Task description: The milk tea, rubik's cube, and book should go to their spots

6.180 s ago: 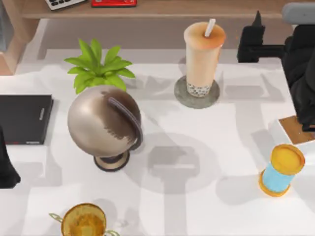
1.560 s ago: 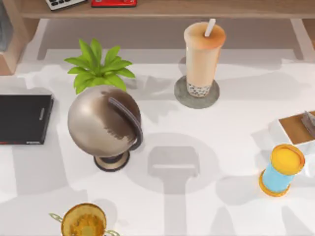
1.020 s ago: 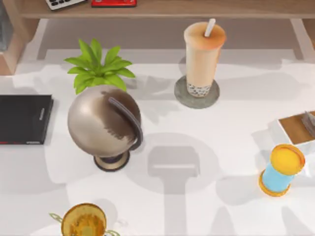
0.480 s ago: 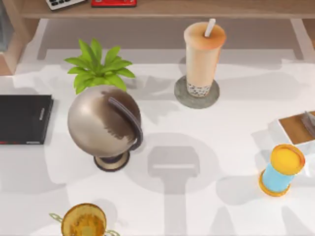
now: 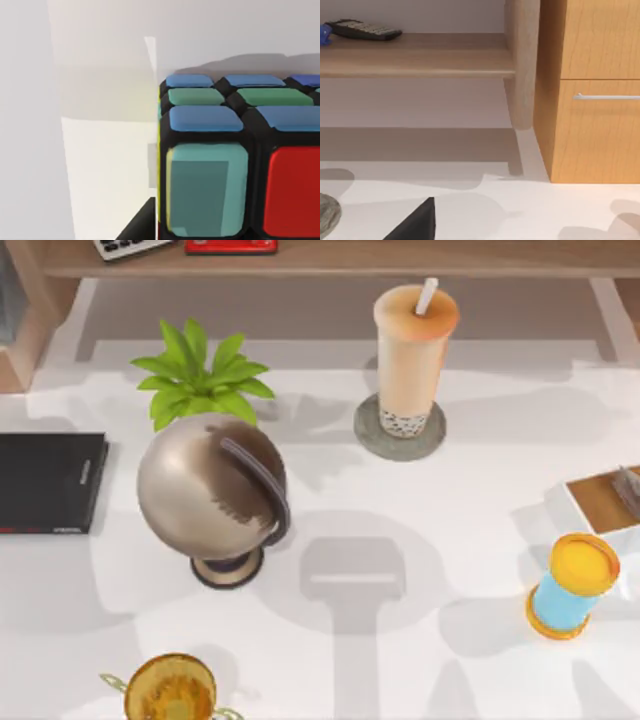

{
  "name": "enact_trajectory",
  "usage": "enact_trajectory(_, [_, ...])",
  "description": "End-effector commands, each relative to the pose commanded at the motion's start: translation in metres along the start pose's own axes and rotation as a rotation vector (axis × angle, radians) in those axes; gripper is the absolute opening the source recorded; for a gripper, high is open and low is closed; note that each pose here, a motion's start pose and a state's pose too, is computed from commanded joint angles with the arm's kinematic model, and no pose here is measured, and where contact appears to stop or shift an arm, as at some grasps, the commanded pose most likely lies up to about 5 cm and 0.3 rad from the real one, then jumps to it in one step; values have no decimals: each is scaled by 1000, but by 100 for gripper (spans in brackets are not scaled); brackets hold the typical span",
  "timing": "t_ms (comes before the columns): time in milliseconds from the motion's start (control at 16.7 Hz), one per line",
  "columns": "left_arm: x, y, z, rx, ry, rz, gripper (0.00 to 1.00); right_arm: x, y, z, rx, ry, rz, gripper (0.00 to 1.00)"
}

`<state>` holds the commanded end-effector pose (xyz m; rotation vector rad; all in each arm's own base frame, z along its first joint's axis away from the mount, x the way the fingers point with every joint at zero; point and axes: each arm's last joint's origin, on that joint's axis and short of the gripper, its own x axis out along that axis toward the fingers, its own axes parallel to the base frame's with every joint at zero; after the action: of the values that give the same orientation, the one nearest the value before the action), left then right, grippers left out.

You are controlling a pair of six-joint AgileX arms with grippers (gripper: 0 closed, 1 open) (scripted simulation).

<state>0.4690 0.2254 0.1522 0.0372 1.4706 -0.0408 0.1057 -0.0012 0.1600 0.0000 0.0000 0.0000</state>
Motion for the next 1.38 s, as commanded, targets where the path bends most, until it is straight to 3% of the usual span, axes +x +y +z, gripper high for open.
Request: enact_trajectory(1380, [-29, -1, 2, 2, -1, 0, 0, 0, 0, 0, 0, 0, 0, 100])
